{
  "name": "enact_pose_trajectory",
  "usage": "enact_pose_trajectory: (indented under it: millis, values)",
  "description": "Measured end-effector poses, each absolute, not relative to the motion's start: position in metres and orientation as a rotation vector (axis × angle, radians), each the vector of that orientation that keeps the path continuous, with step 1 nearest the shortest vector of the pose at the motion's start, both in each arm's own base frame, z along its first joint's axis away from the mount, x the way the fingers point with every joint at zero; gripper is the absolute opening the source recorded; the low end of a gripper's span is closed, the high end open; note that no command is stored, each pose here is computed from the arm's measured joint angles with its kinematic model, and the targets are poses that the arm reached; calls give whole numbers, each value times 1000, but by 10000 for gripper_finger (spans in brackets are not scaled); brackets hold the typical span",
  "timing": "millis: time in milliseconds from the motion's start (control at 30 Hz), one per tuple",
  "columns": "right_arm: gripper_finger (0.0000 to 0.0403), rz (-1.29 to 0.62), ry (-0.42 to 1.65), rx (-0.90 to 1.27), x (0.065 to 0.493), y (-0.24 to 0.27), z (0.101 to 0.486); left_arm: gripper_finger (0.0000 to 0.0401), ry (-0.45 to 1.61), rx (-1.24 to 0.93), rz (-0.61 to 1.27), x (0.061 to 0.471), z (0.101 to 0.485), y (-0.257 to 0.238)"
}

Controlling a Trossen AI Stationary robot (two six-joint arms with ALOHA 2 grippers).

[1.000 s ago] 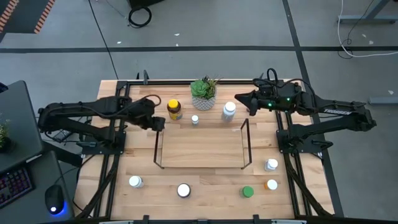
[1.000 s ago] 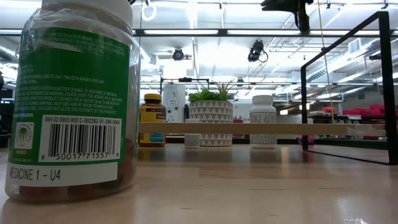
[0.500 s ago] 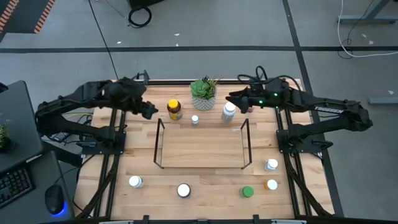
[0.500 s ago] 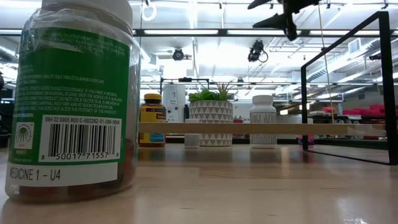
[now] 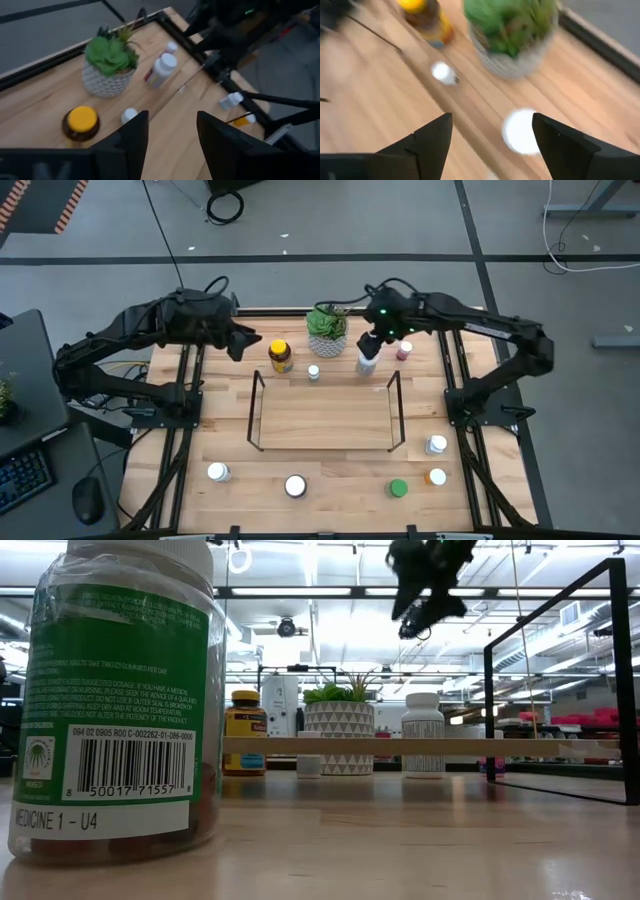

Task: Pick and place medicine bottles onto shelf by color
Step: Put the large white medicine bottle on the shelf

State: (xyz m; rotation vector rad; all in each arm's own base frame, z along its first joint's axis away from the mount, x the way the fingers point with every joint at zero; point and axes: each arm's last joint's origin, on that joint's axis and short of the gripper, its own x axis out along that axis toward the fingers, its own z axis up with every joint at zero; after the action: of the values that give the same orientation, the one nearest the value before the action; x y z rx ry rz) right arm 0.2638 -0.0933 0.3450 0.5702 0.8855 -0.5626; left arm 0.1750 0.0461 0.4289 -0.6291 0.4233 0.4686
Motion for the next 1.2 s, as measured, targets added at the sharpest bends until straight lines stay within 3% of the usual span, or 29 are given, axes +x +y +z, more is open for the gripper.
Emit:
enact_pose_trajectory:
  millis: [500, 1200]
  values:
    - [396, -719, 1132, 727, 286, -117, 291, 177, 380, -652, 427, 179, 433, 41]
    - [386, -817, 1233, 779, 292, -133, 261, 172, 384, -616, 420, 179, 433, 41]
